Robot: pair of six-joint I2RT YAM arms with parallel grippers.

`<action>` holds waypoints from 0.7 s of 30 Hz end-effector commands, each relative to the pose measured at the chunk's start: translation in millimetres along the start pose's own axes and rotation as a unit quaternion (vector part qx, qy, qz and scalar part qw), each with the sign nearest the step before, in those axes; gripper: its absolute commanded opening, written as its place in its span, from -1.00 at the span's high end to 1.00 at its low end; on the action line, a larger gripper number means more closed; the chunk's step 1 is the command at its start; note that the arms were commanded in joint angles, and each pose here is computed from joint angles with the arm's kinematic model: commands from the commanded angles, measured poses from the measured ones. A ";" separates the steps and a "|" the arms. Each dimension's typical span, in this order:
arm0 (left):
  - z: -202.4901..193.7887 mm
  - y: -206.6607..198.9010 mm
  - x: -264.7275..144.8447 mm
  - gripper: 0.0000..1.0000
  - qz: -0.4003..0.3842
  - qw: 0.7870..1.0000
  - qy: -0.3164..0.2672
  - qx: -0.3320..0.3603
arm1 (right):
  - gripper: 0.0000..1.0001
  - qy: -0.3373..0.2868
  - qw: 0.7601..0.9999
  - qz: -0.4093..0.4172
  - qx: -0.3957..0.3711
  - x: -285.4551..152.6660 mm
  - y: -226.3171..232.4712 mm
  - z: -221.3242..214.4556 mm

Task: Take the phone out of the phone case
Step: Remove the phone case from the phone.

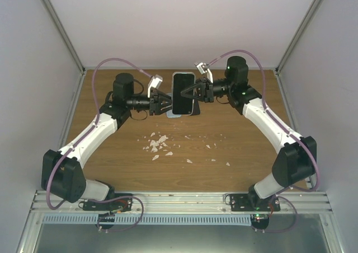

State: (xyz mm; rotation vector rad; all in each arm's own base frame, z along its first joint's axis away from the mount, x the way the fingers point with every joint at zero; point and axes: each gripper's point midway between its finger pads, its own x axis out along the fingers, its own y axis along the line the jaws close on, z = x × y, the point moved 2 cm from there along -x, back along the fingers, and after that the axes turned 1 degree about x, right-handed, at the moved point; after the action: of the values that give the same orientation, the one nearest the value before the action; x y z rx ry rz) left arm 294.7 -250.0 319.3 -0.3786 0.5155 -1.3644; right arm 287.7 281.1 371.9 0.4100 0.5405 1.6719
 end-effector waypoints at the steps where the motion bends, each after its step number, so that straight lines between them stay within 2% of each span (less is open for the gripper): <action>1: 38.9 1.6 -1.4 0.24 0.026 0.997 -0.052 0.052 | 0.99 0.059 0.993 0.103 -0.007 21.5 48.5 -17.8; 16: 61.7 -41.3 -3.7 0.22 -0.058 0.991 -0.060 0.105 | 0.99 0.077 0.989 0.123 0.008 34.3 48.3 -35.7; 21: 55.1 -42.6 -1.9 0.33 -0.061 0.992 -0.059 0.094 | 0.99 0.075 0.990 0.116 0.017 37.0 39.6 -32.1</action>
State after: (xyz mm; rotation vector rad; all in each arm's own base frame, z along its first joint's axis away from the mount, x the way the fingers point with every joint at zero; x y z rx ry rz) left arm 280.3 -253.8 339.2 -0.3804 0.4786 -1.5169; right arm 270.8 288.0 378.1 0.3682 0.5197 1.7390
